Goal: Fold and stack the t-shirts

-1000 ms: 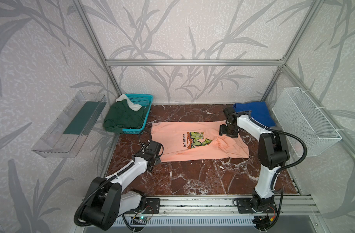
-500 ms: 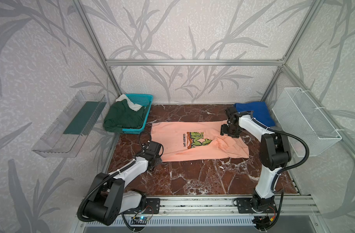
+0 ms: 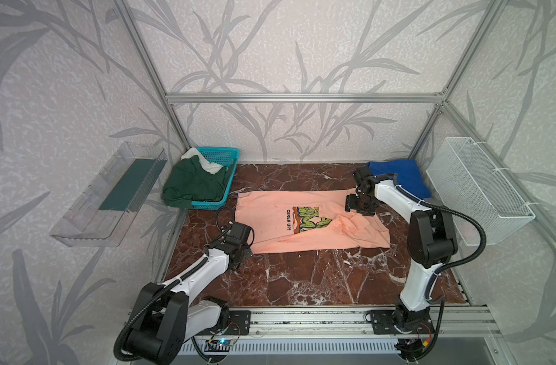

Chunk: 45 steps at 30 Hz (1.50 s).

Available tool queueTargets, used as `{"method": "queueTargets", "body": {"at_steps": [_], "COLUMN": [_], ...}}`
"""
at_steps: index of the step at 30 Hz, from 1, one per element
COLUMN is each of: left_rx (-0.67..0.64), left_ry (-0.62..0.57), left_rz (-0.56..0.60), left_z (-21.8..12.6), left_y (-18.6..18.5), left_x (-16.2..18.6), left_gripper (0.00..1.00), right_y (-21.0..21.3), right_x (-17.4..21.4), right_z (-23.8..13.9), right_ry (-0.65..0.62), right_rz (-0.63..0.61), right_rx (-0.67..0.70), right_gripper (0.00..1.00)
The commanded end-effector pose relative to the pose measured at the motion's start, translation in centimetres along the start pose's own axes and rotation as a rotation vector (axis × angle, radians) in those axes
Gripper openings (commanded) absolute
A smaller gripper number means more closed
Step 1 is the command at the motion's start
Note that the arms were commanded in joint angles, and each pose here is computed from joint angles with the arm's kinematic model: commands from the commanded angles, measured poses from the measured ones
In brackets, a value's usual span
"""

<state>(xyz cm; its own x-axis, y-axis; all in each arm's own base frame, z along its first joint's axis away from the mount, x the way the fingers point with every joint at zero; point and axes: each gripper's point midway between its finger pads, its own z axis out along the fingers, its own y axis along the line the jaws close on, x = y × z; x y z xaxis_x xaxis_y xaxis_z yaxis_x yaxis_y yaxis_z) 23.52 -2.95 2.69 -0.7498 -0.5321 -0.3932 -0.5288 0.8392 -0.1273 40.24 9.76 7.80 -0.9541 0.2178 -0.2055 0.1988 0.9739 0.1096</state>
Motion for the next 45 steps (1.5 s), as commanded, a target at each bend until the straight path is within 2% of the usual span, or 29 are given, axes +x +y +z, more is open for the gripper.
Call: {"method": "queueTargets", "body": {"at_steps": [1,5,19,24,28,31,36,40,45], "left_rx": [-0.009,0.008,0.050,0.052,0.037,0.043,0.057,0.046,0.134], "left_ry": [-0.003,-0.017,-0.070,-0.033,-0.003,0.001,0.011,-0.008,-0.027], "left_rz": [0.000,-0.003,-0.047,-0.036,-0.035,-0.066,-0.076,-0.074,-0.031], "left_z": [-0.8,-1.3,-0.9,-0.1,0.4,0.8,0.9,0.4,-0.7], "left_y": [0.1,-0.6,-2.9,-3.8,-3.8,-3.6,-3.7,-3.2,-4.2], "left_x": [-0.6,-1.7,-7.5,-8.0,-8.0,-8.2,-8.3,-8.5,-8.4], "left_gripper": [0.09,0.06,0.06,0.05,0.09,0.10,0.23,0.48,0.61], "right_y": [0.1,0.2,-0.5,-0.9,-1.2,-1.5,-2.0,-2.3,-2.8], "right_x": [-0.1,0.0,1.0,1.2,1.4,1.7,2.1,2.4,2.7], "right_z": [-0.7,-0.5,0.2,0.0,-0.1,-0.1,-0.7,-1.2,-1.5], "right_ry": [-0.012,-0.010,0.009,0.005,0.002,0.005,-0.010,-0.021,-0.025], "right_rz": [0.006,0.008,0.012,0.010,0.009,0.010,0.009,0.007,0.005], "right_rx": [-0.019,-0.023,-0.005,0.014,0.023,0.036,0.046,0.052,0.067], "right_gripper": [0.75,0.75,0.75,0.75,0.75,0.75,0.75,0.75,0.76]}}
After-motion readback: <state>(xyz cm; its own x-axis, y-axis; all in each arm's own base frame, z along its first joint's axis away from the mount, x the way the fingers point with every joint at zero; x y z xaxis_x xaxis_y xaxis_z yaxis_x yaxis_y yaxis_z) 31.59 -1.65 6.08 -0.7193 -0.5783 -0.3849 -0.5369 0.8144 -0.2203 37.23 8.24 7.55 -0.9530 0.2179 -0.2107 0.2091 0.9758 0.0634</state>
